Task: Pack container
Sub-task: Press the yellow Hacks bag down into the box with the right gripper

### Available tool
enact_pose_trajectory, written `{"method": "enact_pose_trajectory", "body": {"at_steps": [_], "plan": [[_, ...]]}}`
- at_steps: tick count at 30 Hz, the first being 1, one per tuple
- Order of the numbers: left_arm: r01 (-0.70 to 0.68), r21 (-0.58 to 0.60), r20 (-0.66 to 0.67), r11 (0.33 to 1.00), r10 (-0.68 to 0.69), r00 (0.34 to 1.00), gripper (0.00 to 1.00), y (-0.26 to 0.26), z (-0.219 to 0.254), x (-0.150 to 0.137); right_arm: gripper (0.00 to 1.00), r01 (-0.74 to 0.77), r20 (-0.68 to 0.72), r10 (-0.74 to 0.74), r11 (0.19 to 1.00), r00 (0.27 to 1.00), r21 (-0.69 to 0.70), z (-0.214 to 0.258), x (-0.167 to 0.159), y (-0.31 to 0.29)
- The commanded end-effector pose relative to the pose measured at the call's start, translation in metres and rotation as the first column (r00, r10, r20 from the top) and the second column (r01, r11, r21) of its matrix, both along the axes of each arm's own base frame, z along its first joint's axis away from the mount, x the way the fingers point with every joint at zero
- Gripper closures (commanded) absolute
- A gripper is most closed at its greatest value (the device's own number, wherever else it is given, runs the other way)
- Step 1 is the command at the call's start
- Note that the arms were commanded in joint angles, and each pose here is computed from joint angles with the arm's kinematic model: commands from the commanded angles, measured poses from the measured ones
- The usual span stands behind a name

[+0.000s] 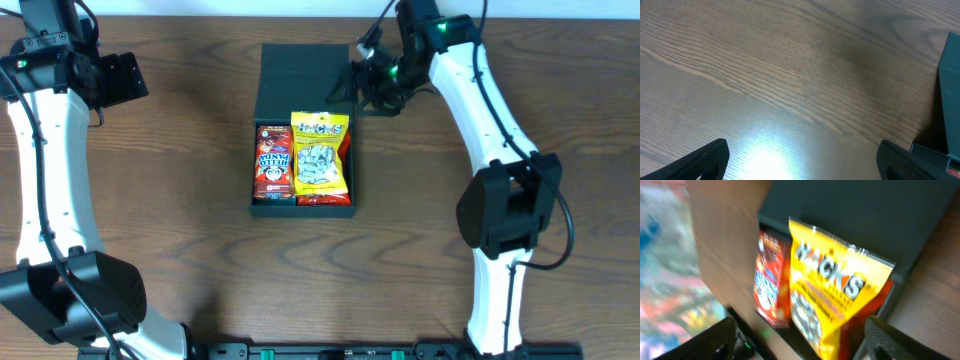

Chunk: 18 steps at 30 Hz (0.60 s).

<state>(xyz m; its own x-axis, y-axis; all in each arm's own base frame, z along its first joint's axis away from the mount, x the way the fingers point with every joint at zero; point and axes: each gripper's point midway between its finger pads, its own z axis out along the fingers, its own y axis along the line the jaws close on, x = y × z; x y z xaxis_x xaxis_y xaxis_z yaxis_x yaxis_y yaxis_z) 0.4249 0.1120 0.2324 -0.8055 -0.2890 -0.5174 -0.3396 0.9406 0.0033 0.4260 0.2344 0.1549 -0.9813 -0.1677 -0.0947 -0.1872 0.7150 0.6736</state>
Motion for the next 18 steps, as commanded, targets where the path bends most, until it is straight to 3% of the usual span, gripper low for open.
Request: {"method": "enact_pose_trajectory", "body": {"at_steps": [1,7,12,15,18], "plan": [[0.001,0.002,-0.010,1.000,-0.001,1.000,0.05,0.002,-0.003,0.000,0.24,-0.181,0.202,0.199,0.978,0.959,-0.107,0.021,-0.013,0.002],[0.001,0.001,-0.011,1.000,-0.001,1.000,0.05,0.002,-0.003,0.000,0.23,-0.170,0.376,0.303,0.922,0.876,-0.347,0.075,-0.032,-0.019],[0.002,0.002,-0.008,1.000,-0.002,1.000,0.05,0.002,-0.003,0.001,0.20,-0.154,0.489,0.317,0.926,0.813,-0.344,0.129,-0.064,-0.031],[0.002,0.002,-0.008,1.000,-0.002,1.000,0.05,0.002,-0.003,0.001,0.18,-0.150,0.503,0.314,0.928,0.805,-0.340,0.121,-0.070,-0.033],[0.002,0.001,-0.010,1.000,-0.002,1.000,0.05,0.002,-0.003,0.001,0.16,-0.181,0.455,0.333,0.921,0.826,-0.346,0.072,-0.071,-0.022]]}}
